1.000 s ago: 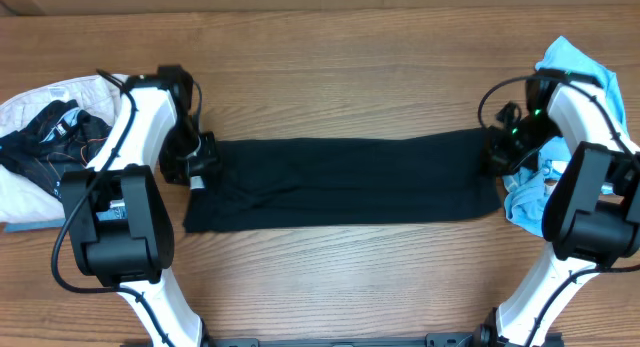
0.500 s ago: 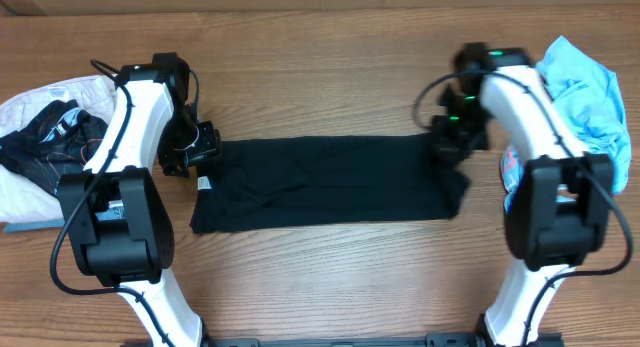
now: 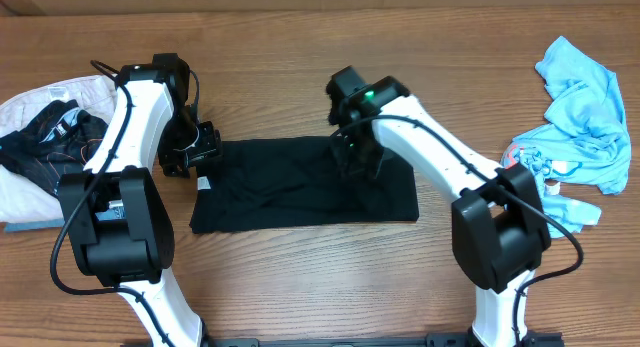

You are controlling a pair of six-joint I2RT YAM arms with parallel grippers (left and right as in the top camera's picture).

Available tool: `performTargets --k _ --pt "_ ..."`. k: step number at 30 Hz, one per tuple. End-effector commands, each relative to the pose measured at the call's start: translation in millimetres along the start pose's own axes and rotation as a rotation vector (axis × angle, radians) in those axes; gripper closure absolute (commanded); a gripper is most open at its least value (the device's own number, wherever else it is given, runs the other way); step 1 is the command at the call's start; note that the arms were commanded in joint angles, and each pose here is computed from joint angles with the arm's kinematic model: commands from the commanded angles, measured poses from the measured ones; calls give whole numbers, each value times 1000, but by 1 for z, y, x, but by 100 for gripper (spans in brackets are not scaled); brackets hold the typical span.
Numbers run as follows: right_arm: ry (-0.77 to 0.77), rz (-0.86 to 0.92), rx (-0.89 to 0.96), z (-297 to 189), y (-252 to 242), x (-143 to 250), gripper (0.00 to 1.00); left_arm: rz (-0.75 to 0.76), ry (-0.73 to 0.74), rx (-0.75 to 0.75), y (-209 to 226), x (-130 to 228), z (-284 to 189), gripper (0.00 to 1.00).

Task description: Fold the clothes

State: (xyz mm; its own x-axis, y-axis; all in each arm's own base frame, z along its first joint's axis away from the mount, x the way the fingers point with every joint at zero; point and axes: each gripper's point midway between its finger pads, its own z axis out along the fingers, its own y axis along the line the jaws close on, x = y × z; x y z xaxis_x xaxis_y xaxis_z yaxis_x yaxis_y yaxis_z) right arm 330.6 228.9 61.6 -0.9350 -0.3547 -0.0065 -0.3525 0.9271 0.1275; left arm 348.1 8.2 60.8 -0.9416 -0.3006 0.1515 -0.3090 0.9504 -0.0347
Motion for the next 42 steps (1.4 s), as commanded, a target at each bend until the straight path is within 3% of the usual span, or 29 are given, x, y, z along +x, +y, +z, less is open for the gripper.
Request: performTargets --k 1,4,6,9,11,14,21,30,42 --pt "-1 -6 -3 10 12 -6 94 19 -26 14 -6 -1 -10 33" --pt "-16 -30 -15 11 23 -8 93 19 -26 14 -6 -1 -10 33" --pt "-21 -41 -35 11 30 -9 81 19 -27 14 -6 -1 -10 33" --pt "-21 -46 -70 11 37 -9 73 19 -26 14 -6 -1 -10 33" --pt "-16 -79 -118 10 45 -8 56 19 -27 14 -6 -1 -10 33" --pt "-8 -130 -173 9 55 -5 50 19 -27 14 -6 -1 -10 33" --pt "-9 -121 -158 1 45 -5 54 20 -28 14 -6 -1 -10 33" --pt "-109 111 82 -41 -22 -13 55 20 -28 13 -6 -1 -10 33" --pt "49 131 45 0 -25 26 59 20 -27 13 -5 -1 -10 32"
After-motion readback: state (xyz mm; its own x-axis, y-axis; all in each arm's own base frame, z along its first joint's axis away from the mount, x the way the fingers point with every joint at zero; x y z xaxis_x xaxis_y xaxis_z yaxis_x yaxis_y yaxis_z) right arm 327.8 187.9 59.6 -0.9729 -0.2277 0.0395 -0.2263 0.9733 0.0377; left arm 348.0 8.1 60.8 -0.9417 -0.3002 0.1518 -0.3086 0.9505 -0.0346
